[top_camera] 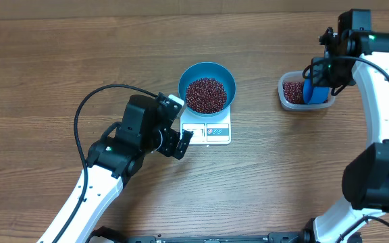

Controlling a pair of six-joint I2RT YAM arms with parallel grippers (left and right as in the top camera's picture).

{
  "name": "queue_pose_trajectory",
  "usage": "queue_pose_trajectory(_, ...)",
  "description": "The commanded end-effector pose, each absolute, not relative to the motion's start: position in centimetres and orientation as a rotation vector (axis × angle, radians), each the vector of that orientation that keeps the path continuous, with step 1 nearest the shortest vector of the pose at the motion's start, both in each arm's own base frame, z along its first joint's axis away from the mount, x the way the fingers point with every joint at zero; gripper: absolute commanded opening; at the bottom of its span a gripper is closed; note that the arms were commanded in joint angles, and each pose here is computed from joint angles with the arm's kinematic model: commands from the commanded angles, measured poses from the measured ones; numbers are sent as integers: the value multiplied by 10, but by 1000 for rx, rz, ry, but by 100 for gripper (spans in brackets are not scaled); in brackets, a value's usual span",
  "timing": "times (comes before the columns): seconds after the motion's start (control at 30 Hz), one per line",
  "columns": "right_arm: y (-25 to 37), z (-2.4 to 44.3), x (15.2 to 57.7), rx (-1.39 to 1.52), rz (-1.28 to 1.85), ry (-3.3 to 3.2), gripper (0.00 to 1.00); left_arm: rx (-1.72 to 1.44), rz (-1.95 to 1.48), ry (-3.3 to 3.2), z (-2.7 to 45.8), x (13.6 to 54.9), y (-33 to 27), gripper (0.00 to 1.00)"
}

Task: Scoop item into bowl and weigh 150g on scale
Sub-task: 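Move the scoop back right and dip it into the beans, then lift a small scoopful and carry it over the teal bowl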

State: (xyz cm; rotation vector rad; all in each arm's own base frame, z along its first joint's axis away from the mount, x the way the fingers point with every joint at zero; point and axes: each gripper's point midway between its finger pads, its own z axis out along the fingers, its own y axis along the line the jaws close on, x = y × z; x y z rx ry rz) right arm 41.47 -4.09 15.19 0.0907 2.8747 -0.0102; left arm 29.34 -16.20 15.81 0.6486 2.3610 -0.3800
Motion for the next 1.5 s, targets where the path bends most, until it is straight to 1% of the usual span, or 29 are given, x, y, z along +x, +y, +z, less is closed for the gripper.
queue_pose_trajectory(0.0, -46, 143, 421, 110, -34, 2872, 4, 628, -376, 2374, 156, 295, -160, 100)
queue_pose_trajectory(0.23, -38, 119, 428, 95, 33, 2904, 4, 628, -376, 2374, 156, 295, -160, 100)
queue_pose_trajectory(0.7, -5, 113, 418, -37, 245, 2947, 4, 628, -376, 2374, 156, 295, -160, 99)
queue_pose_trajectory(0.83, -3, 121, 422, -24, 302, 2923, 4, 628, -376, 2374, 156, 295, -160, 99)
queue_pose_trajectory(1.03, -22, 138, 425, 52, 316, 2892, 4, 628, -376, 2374, 156, 295, -160, 99)
queue_pose_trajectory(1.37, -44, 161, 418, 224, 764, 2746, 4, 628, -376, 2374, 156, 295, -160, 100)
queue_pose_trajectory(1.47, -49, 167, 417, 262, 846, 2702, 4, 628, -376, 2374, 156, 295, -160, 100)
